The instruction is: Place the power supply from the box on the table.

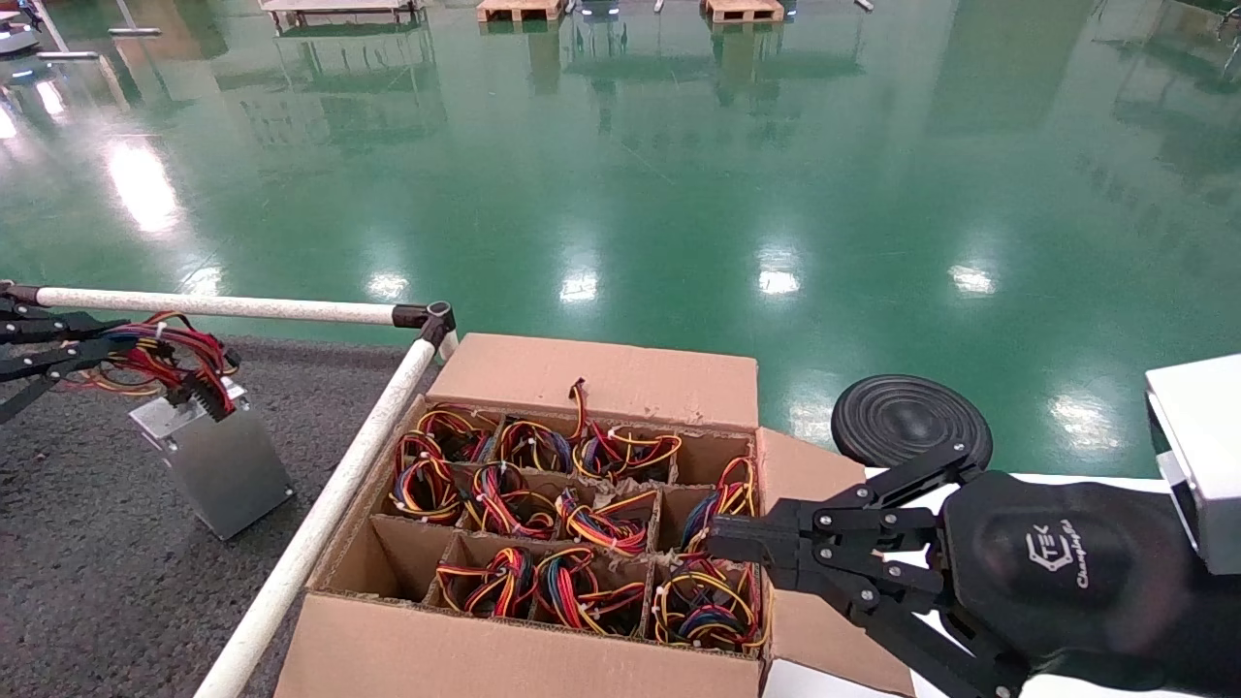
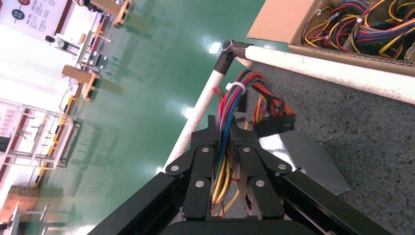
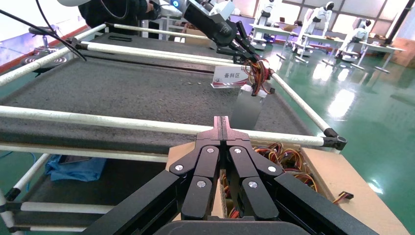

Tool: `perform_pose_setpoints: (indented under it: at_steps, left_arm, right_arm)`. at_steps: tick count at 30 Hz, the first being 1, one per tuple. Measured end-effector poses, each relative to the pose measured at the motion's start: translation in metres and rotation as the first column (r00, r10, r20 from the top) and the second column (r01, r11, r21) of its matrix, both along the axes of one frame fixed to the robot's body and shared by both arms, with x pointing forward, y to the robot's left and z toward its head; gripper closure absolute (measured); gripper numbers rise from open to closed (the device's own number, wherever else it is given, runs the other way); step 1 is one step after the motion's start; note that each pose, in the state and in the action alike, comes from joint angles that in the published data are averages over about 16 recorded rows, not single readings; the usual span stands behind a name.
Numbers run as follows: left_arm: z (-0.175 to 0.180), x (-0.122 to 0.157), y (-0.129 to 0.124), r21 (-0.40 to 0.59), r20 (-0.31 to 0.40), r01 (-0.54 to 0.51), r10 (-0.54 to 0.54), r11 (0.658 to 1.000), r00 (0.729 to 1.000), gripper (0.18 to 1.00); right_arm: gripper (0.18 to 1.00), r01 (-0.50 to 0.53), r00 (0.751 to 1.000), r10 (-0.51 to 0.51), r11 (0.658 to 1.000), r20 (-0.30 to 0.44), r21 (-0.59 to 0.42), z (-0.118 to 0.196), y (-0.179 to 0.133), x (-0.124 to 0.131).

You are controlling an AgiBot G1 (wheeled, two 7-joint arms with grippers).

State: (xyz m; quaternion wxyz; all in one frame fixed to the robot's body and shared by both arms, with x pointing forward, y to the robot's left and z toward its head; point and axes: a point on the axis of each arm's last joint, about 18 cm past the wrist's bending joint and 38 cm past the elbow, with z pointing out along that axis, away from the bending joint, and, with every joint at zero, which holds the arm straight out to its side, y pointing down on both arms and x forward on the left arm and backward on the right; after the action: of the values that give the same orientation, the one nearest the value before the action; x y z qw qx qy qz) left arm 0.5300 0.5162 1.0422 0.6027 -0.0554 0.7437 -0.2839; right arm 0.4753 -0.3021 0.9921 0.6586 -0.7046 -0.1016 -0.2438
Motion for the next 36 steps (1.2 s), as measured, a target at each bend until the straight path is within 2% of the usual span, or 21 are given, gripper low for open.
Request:
perform_pose_setpoints:
  at_steps: [3, 15, 19, 28, 31, 36]
  left_arm:
    - [0.001, -0.001, 0.0, -0.003, 0.001, -0.001, 0.001, 1.0, 1.0, 0.982]
    - [0.003, -0.006, 0.002, -0.022, 0.0, -0.01, 0.01, 1.0, 1.0, 0.885]
    - [0.005, -0.009, 0.003, -0.031, -0.005, -0.016, 0.016, 0.999, 1.0, 0.784]
    - [0.009, -0.017, 0.006, -0.05, -0.019, -0.03, 0.029, 0.998, 0.999, 0.631]
    - [0.011, -0.02, 0.007, -0.055, -0.022, -0.033, 0.032, 0.998, 0.999, 0.529]
    - [0.016, -0.024, 0.006, -0.065, -0.023, -0.034, 0.032, 0.997, 0.999, 0.443]
  right_arm:
    - [0.985, 0.0, 1.0, 0.0, 1.0, 0.0, 0.0, 0.0, 0.0, 0.0]
    - [0.985, 0.0, 1.0, 0.0, 1.0, 0.0, 0.0, 0.0, 0.0, 0.0]
    - [0.985, 0.0, 1.0, 0.0, 1.0, 0.0, 0.0, 0.0, 0.0, 0.0]
    - [0.985, 0.0, 1.0, 0.0, 1.0, 0.0, 0.0, 0.0, 0.0, 0.0]
    - [0.985, 0.0, 1.0, 0.0, 1.0, 0.0, 0.0, 0.0, 0.0, 0.0]
    - [0.985, 0.0, 1.0, 0.0, 1.0, 0.0, 0.0, 0.0, 0.0, 0.0]
